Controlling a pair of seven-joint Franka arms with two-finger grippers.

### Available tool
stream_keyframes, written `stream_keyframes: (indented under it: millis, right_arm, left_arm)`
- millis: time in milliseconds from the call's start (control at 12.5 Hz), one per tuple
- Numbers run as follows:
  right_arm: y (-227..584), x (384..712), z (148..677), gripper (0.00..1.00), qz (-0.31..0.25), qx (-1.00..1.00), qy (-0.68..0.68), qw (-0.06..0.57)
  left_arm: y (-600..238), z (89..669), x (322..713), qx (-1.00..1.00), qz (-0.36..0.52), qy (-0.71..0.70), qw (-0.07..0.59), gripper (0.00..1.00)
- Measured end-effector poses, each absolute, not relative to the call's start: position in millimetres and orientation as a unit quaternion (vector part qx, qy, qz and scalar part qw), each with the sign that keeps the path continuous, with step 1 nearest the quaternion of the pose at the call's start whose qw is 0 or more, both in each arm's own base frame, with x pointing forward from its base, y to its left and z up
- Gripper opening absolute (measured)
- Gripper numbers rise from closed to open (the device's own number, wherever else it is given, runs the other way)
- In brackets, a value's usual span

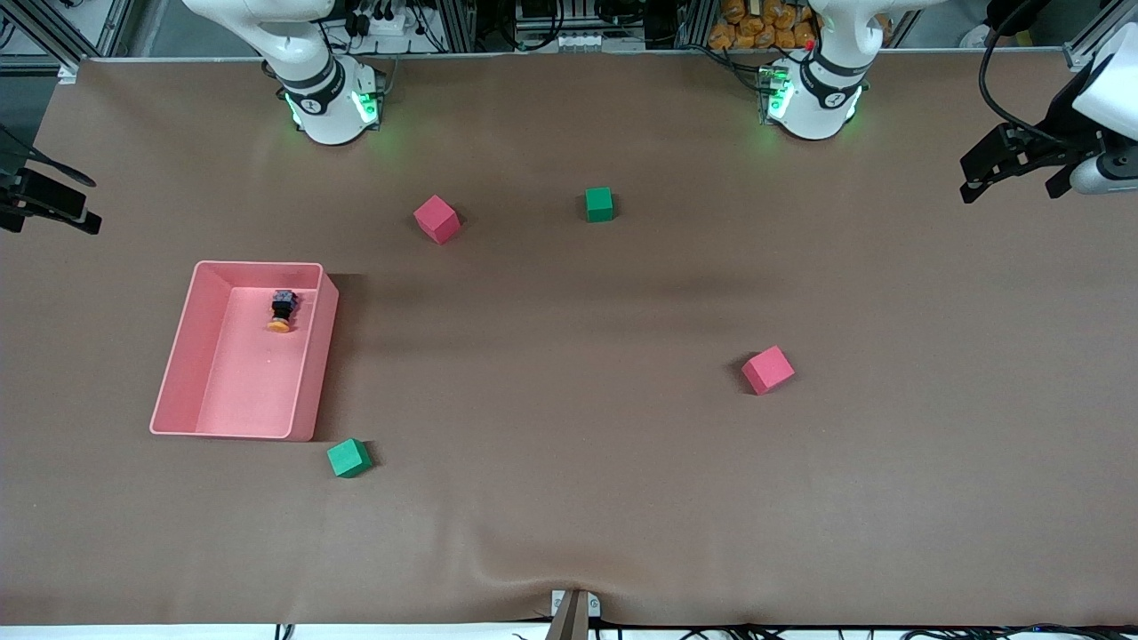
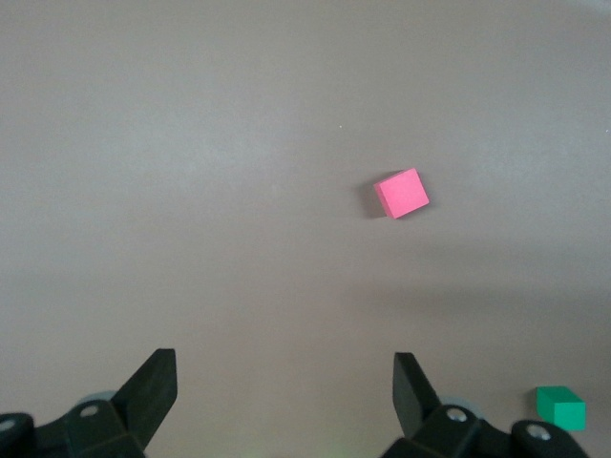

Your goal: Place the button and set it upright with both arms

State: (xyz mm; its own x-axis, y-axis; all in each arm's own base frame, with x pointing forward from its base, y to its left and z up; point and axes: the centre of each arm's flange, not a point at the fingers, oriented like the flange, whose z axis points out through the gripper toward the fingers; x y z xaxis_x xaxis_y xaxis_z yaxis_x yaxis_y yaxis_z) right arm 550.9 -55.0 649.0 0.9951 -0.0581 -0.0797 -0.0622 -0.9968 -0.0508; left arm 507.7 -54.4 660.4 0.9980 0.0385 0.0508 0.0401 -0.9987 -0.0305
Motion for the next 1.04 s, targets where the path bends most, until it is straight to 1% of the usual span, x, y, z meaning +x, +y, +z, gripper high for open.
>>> stream_keyframes:
  millis: [399, 638, 798, 1038]
  right_arm:
    - [-54.5, 551.2, 647.7, 1.0, 0.042, -0.998, 0.03, 0.027]
    - [-55.8, 552.2, 631.5, 1.0, 0.064, -0.997, 0.031, 0.028]
    - [-56.9, 554.8, 596.5, 1.0, 0.096, -0.994, 0.033, 0.03]
    - [-64.6, 565.9, 514.8, 1.0, 0.113, -0.993, 0.039, 0.017]
  left_arm:
    - [-54.2, 656.5, 509.1, -1.0, -0.018, -0.015, 0.015, 1.0]
    - [-54.2, 654.0, 509.6, -1.0, -0.013, -0.014, 0.015, 1.0]
    - [-53.8, 650.9, 507.0, -1.0, 0.002, -0.007, 0.016, 1.0]
    - [-44.3, 642.3, 510.6, -1.0, 0.015, -0.009, 0.016, 1.0]
